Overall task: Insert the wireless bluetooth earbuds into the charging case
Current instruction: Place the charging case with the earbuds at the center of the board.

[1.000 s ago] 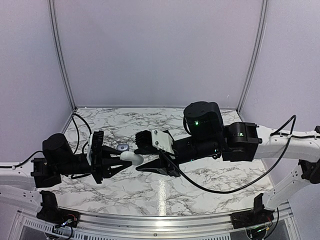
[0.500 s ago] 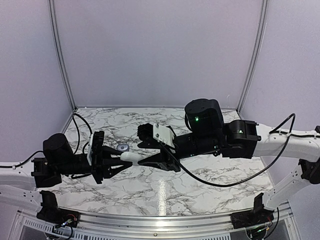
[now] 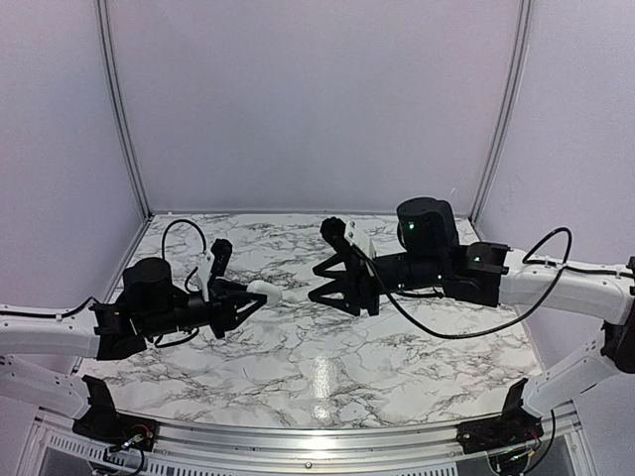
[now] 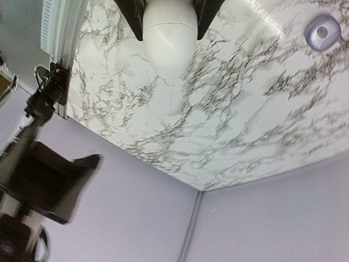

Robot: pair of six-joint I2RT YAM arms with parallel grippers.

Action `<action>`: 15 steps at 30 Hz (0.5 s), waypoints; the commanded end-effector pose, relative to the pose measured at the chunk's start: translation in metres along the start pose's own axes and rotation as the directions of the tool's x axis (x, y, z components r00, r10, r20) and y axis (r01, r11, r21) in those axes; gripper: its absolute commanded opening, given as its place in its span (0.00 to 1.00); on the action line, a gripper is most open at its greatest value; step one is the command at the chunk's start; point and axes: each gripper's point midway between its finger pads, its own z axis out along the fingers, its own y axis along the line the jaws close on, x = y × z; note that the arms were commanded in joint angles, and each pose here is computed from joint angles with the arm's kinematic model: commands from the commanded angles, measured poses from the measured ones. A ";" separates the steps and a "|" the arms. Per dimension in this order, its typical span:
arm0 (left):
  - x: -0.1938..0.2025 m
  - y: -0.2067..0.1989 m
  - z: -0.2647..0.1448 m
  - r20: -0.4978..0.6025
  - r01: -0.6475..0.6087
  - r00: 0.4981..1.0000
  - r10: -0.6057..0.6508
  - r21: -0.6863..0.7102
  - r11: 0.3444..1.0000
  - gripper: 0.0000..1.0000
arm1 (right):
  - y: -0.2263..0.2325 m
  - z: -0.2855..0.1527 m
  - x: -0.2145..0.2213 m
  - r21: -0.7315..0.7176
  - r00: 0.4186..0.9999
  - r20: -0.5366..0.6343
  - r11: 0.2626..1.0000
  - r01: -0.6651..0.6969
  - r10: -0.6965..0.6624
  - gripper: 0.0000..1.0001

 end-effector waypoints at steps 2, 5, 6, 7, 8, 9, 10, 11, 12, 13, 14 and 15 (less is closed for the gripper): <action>0.018 0.066 0.021 -0.085 0.321 0.940 -0.329 -0.095 0.942 0.00 | -0.015 -0.020 -0.021 -0.002 0.989 0.133 0.998 -0.063 0.063 0.50; 0.040 0.084 0.033 -0.141 0.372 0.911 -0.388 -0.129 0.919 0.00 | -0.022 -0.022 -0.013 0.018 0.988 0.134 0.996 -0.082 0.079 0.50; 0.044 0.087 0.037 -0.151 0.377 0.906 -0.396 -0.139 0.916 0.00 | -0.024 -0.022 -0.011 0.024 0.987 0.136 0.996 -0.088 0.084 0.50; 0.048 0.090 0.041 -0.164 0.384 0.900 -0.405 -0.145 0.912 0.00 | -0.024 -0.023 -0.009 0.026 0.987 0.136 0.995 -0.092 0.087 0.50; 0.052 0.093 0.044 -0.174 0.388 0.895 -0.411 -0.150 0.909 0.00 | -0.025 -0.023 -0.007 0.030 0.987 0.133 0.995 -0.095 0.090 0.50; 0.055 0.097 0.047 -0.179 0.392 0.891 -0.418 -0.163 0.906 0.00 | -0.026 -0.024 -0.005 0.036 0.987 0.132 0.995 -0.098 0.092 0.50; 0.062 0.102 0.050 -0.185 0.396 0.885 -0.428 -0.186 0.899 0.00 | -0.027 -0.024 -0.004 0.040 0.987 0.132 0.994 -0.099 0.093 0.50; 0.065 0.107 0.052 -0.189 0.401 0.880 -0.437 -0.200 0.894 0.00 | -0.027 -0.024 -0.003 0.041 0.987 0.129 0.994 -0.102 0.096 0.50; 0.069 0.111 0.055 -0.192 0.407 0.874 -0.446 -0.214 0.888 0.00 | -0.027 -0.025 -0.002 0.044 0.987 0.128 0.994 -0.102 0.096 0.50; 0.073 0.115 0.057 -0.193 0.411 0.869 -0.456 -0.233 0.882 0.00 | -0.028 -0.025 -0.001 0.048 0.987 0.127 0.994 -0.103 0.096 0.50; 0.076 0.121 0.059 -0.191 0.414 0.865 -0.465 -0.252 0.874 0.00 | -0.029 -0.025 0.000 0.051 0.987 0.125 0.993 -0.104 0.097 0.50; 0.080 0.125 0.062 -0.195 0.421 0.857 -0.477 -0.268 0.867 0.00 | -0.028 -0.025 0.001 0.051 0.987 0.125 0.993 -0.104 0.097 0.50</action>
